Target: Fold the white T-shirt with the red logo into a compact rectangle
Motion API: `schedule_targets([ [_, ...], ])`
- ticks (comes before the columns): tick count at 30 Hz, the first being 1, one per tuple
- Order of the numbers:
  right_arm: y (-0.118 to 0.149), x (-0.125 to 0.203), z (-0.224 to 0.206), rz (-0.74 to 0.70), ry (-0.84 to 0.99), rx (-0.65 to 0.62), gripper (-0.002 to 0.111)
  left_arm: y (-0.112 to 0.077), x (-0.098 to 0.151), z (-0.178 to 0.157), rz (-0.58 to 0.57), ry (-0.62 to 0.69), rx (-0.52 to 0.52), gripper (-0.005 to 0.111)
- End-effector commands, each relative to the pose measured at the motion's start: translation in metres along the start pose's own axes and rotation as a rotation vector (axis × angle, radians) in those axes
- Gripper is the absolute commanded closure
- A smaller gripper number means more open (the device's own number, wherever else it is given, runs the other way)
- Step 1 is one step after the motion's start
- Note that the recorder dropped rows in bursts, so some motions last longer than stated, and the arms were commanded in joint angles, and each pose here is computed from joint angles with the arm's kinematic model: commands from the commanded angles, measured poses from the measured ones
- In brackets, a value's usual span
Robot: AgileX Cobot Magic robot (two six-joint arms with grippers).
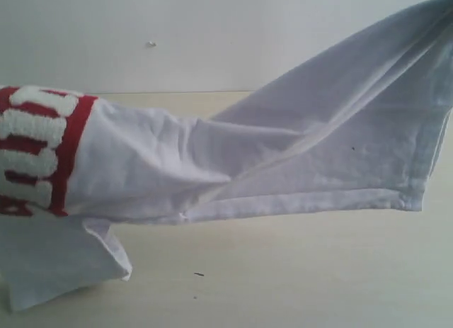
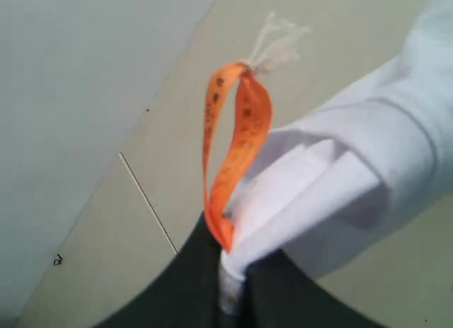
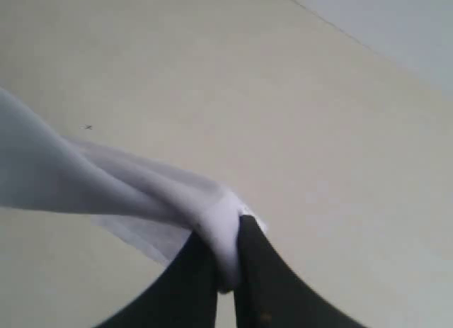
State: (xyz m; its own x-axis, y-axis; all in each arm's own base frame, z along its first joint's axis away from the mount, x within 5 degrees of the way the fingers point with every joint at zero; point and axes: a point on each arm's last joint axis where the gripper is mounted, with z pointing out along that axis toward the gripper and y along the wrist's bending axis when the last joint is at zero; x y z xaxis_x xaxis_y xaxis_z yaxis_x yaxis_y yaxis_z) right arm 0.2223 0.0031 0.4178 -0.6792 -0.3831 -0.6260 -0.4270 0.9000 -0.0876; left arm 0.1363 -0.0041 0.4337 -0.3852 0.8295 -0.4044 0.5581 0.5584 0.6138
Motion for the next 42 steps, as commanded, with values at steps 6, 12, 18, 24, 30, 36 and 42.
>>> schedule_targets([
  [6, 0.026, 0.040, 0.021, -0.110, 0.133, -0.054, 0.108, -0.014, 0.003, -0.017, -0.007, -0.057, 0.015, 0.107],
  [12, 0.015, 0.043, 0.053, -0.041, 0.274, -0.034, 0.108, -0.005, -0.010, 0.039, 0.003, 0.056, 0.157, 0.107],
  [18, -0.003, 0.044, 0.112, -0.021, 0.460, -0.080, 0.108, -0.002, -0.015, 0.119, 0.093, 0.223, 0.340, 0.107],
  [24, -0.028, 0.037, 0.182, -0.066, 0.622, -0.110, 0.108, 0.001, 0.003, 0.198, 0.122, 0.350, 0.493, 0.107],
  [30, -0.066, 0.013, 0.242, -0.246, 0.462, 0.104, 0.108, 0.020, 0.002, 0.276, 0.117, 0.192, 0.230, 0.107],
  [36, -0.078, 0.002, 0.297, -0.287, 0.188, 0.218, 0.097, 0.024, 0.006, 0.336, 0.080, 0.088, 0.065, 0.093],
  [42, -0.087, -0.006, 0.313, -0.215, 0.012, 0.316, 0.063, 0.024, 0.005, 0.366, 0.045, -0.006, -0.061, 0.037],
])
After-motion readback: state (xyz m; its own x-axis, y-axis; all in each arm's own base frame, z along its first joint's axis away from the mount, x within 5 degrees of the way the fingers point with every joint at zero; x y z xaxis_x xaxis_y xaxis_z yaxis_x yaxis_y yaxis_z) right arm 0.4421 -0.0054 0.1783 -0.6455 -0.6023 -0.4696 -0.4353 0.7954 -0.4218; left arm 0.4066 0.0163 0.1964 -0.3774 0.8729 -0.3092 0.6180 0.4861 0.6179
